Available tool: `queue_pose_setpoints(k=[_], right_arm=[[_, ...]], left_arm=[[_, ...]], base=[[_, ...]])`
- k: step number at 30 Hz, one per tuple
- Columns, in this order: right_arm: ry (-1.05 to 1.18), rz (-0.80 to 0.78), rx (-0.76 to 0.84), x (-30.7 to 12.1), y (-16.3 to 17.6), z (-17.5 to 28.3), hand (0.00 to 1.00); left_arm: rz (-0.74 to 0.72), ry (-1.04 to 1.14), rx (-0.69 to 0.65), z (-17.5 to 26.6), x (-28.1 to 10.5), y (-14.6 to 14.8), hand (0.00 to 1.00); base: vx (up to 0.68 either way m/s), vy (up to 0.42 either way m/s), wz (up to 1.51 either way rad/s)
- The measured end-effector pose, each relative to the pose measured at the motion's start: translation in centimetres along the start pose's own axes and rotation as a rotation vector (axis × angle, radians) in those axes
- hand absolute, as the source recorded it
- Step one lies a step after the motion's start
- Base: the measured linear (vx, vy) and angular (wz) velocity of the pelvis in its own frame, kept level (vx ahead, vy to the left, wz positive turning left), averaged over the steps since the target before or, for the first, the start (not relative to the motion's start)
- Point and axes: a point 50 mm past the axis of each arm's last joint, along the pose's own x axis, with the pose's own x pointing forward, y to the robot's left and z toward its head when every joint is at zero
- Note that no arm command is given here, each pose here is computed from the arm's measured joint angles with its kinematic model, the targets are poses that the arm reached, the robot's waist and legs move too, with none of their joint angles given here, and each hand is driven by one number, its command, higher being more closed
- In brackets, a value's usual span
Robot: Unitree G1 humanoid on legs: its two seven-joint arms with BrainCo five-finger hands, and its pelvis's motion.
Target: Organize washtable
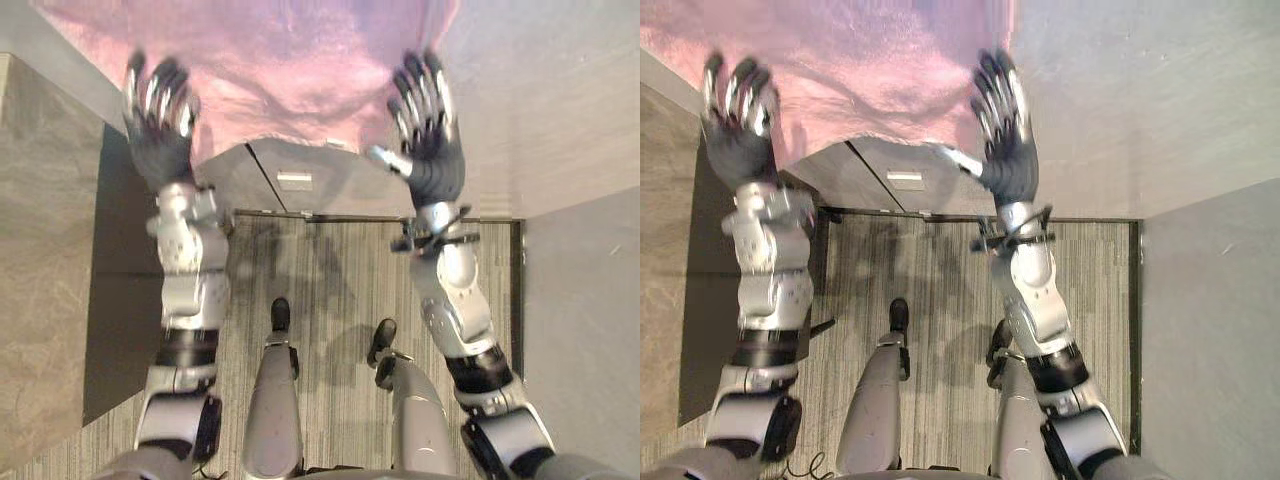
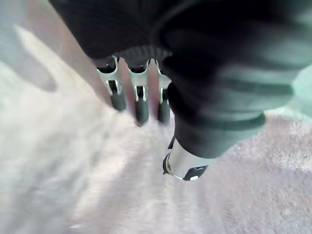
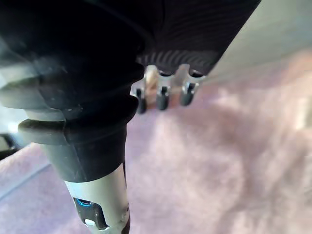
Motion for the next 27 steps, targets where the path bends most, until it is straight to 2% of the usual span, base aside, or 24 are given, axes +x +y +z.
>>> queue_pose_setpoints(k=[4, 7, 8, 10, 11, 13, 15, 17, 18, 20, 22, 27], right_arm=[[0.263, -0.044, -0.079, -6.2, -3.0, -3.4, 0.00], [0.407, -0.052, -0.109, -10.1, -4.2, -4.6, 0.00], [0.505, -0.077, -0.110, -12.6, -5.0, -5.5, 0.00], [0.612, -0.101, -0.123, -15.1, -5.6, -6.6, 0.00], [0.733, -0.150, -0.129, -17.8, -6.4, -7.9, 0.00], [0.848, -0.224, -0.125, -20.8, -7.1, -9.0, 0.00], [1.057, -0.356, -0.114, -26.0, -7.7, -11.0, 0.00], [1.192, -0.428, -0.110, -29.1, -7.6, -12.1, 0.00], [1.320, -0.478, -0.126, -32.1, -7.3, -12.6, 0.00], [1.433, -0.473, -0.182, -34.1, -7.3, -12.7, 0.00], [1.482, -0.445, -0.296, -34.2, -8.2, -12.9, 0.00], [1.547, -0.509, -0.341, -35.4, -9.4, -12.5, 0.00]], left_arm=[[0.063, 0.281, 0.141, -4.0, -7.4, 4.4, 0.00], [0.078, 0.451, 0.203, -5.5, -12.1, 6.4, 0.00], [0.122, 0.568, 0.233, -6.6, -15.2, 8.0, 0.00], [0.204, 0.684, 0.243, -7.7, -18.3, 9.5, 0.00], [0.301, 0.810, 0.252, -8.7, -21.6, 11.0, 0.00], [0.373, 0.940, 0.264, -9.6, -25.0, 12.0, 0.00], [0.510, 1.153, 0.292, -10.4, -30.6, 13.5, 0.00], [0.606, 1.292, 0.314, -10.5, -34.2, 14.2, 0.00], [0.679, 1.324, 0.336, -10.4, -35.0, 14.8, 0.00], [0.711, 1.344, 0.370, -10.3, -35.4, 15.1, 0.00], [0.734, 1.371, 0.412, -10.4, -35.8, 15.3, 0.00], [0.778, 1.389, 0.395, -10.6, -36.0, 15.4, 0.00]], base=[[0.04, 0.014, -0.01], [0.04, 0.010, -0.01], [0.11, -0.007, 0.01], [0.11, -0.005, 0.07], [0.10, -0.009, 0.15], [0.10, -0.029, 0.24], [0.09, -0.052, 0.24], [0.07, -0.066, 0.41], [0.07, -0.088, 0.64], [0.01, -0.078, 0.43], [-0.04, -0.097, 0.13], [0.00, -0.016, 0.13]])
